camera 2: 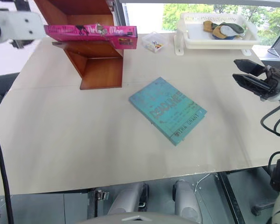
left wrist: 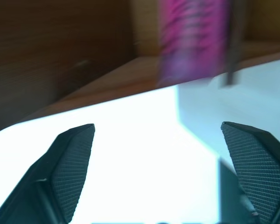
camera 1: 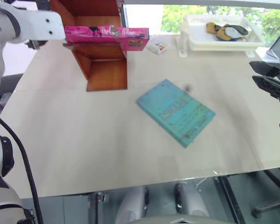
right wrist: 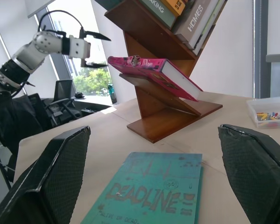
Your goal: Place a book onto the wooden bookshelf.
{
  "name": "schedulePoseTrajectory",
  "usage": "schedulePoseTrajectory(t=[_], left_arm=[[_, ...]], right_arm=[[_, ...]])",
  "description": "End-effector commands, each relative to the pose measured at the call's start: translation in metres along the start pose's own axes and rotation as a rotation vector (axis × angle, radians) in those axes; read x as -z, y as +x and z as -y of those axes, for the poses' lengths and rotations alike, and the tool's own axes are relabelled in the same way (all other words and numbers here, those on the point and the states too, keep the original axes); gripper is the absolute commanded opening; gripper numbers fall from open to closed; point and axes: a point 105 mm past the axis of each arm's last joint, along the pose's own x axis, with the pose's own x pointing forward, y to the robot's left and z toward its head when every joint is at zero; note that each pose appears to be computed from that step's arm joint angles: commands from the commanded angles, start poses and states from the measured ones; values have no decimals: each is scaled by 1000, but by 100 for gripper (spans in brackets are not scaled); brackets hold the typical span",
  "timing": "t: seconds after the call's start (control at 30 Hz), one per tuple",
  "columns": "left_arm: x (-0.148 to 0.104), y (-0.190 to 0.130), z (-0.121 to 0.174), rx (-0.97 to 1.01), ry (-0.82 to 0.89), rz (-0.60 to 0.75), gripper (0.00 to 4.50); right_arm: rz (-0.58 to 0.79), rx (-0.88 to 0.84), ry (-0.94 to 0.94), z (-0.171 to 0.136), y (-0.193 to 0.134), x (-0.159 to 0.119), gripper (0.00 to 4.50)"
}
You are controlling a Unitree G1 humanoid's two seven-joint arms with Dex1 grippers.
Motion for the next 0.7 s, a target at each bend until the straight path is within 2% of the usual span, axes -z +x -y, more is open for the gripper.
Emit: schedulePoseTrajectory(t=[0.03, 0.17, 0.2, 0.3, 0.33, 0.43, 0.47, 0.53, 0.6, 0.7], left_arm=[[6, -16, -16, -44, -74, 23, 445], [0, -24, 0, 51, -232, 131, 445], [-8, -26, 6, 87, -310, 198, 445], [-57, -48, 22, 207, -630, 540, 445], [-73, -55, 22, 210, -796, 660, 445], [-99, -70, 47, 278, -1069, 794, 445], [-104, -73, 57, 300, -1117, 814, 445], [-107, -72, 96, 334, -1250, 769, 445], [-104, -70, 141, 352, -1369, 693, 445], [-101, -74, 194, 425, -1427, 550, 445]], right_arm=[[23, -33, -75, -7, -3, -22, 450], [5, -25, -75, -8, -7, -22, 450], [-2, -18, -76, -8, -9, -23, 450], [-31, 3, -44, -12, -19, -20, 450], [-58, 8, -29, -15, -24, -15, 450], [-105, 57, 1, -24, -38, -2, 450], [-110, 69, 5, -26, -41, 0, 450], [-165, 142, 12, -27, -52, 13, 450], [-284, 242, 0, -26, -71, 40, 450], [-400, 335, -36, -25, -91, 61, 450]])
